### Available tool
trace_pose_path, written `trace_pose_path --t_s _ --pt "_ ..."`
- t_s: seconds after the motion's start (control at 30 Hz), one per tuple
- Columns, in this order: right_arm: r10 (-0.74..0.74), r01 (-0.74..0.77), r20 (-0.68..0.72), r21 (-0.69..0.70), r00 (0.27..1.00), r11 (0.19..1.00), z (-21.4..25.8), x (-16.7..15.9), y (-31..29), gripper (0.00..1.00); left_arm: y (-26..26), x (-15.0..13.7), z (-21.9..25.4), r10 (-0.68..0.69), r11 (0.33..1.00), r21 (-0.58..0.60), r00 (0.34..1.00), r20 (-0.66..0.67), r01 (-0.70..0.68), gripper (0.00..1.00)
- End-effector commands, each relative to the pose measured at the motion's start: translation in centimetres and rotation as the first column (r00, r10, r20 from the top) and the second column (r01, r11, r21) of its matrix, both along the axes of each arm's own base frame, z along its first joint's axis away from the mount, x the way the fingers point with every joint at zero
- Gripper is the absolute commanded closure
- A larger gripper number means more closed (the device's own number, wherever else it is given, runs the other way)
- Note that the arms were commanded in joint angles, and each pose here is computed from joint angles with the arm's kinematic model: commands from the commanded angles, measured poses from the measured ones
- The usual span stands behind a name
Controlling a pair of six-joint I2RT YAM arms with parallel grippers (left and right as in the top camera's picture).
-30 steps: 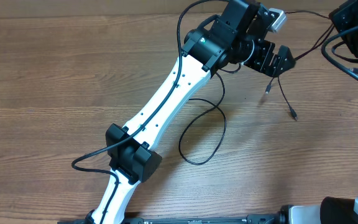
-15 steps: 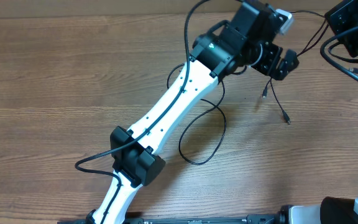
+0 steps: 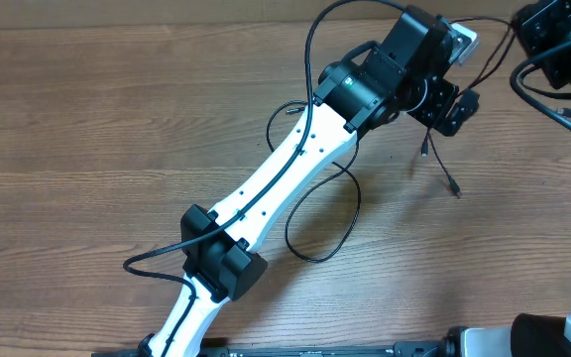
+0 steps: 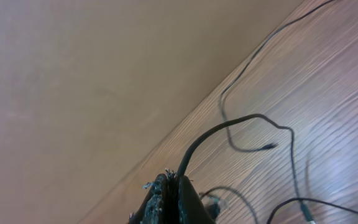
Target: Untangle cables
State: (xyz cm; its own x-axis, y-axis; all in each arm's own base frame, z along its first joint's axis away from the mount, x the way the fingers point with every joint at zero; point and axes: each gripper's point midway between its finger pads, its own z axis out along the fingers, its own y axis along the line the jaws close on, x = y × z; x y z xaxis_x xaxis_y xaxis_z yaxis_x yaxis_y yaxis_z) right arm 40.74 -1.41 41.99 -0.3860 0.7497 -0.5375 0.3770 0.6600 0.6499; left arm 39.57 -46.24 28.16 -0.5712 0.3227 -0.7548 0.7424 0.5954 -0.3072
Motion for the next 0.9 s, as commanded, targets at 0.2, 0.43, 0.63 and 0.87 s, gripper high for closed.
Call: trace_pose_path --t_s 0.2,0.43,0.63,0.87 --pt "0.127 -0.133 0.079 0.071 0.989 0.989 2.8 -1.6 2.7 0.96 2.6 5.2 -1.5 0.231 0.961 0.113 0.958 0.172 -0.252 0.04" --pt "0.063 -0.066 0.121 0.02 0.991 0.998 4.4 -3.1 1.4 0.96 5.5 8.1 -4.0 0.361 0.886 0.209 0.898 0.25 -0.415 0.15" --pt "-0.015 0.018 0.13 -0.028 0.991 0.999 5.0 -4.2 -0.1 0.96 7.8 9.5 -4.3 0.416 0.849 0.231 0.871 0.261 -0.475 0.2" --pt "0.012 -0.007 0.125 -0.037 0.992 0.999 5.1 -5.2 0.3 0.96 9.7 10.6 -5.1 0.507 0.837 0.176 0.855 0.11 -0.518 0.25"
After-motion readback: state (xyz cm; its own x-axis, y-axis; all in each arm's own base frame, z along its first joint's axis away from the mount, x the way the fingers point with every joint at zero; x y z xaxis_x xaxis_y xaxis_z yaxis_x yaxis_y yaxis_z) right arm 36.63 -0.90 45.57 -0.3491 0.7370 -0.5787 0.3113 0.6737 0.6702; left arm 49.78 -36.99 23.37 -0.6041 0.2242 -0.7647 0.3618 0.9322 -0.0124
